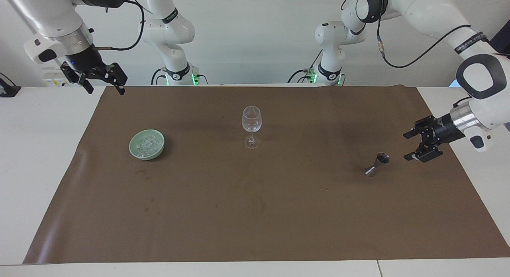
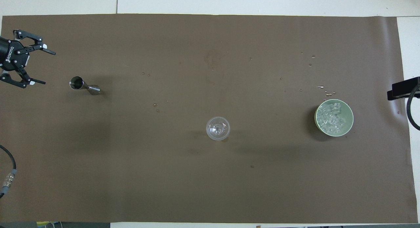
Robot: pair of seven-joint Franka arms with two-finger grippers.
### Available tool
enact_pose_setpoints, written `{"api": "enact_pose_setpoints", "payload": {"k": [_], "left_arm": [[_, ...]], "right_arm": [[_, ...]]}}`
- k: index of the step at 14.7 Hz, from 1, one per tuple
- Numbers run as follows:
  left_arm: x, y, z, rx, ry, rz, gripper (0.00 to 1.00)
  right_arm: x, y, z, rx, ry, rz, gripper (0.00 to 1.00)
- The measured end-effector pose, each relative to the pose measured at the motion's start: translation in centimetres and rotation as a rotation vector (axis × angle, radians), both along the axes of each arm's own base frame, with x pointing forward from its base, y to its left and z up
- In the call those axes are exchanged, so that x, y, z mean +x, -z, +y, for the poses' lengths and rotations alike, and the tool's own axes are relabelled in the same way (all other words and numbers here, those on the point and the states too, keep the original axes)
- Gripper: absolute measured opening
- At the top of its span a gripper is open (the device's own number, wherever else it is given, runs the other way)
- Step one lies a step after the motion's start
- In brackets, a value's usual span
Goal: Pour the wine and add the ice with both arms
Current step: 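Reach the left gripper to the silver cup and close on it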
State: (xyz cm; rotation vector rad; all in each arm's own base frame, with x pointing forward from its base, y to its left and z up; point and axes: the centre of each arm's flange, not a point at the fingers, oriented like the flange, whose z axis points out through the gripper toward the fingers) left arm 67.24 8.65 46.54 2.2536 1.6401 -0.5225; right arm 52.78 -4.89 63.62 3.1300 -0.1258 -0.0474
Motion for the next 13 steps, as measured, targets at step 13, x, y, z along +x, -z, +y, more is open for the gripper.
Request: {"api": "enact_pose_setpoints", "payload": {"k": [13], "left_arm": [[-0.5,12.4,8.5,-0.249,-0.447,0.146,1.0]], "right_arm": [[0.0,0.0,0.0,0.0,0.0,0.0,1.0]]}}
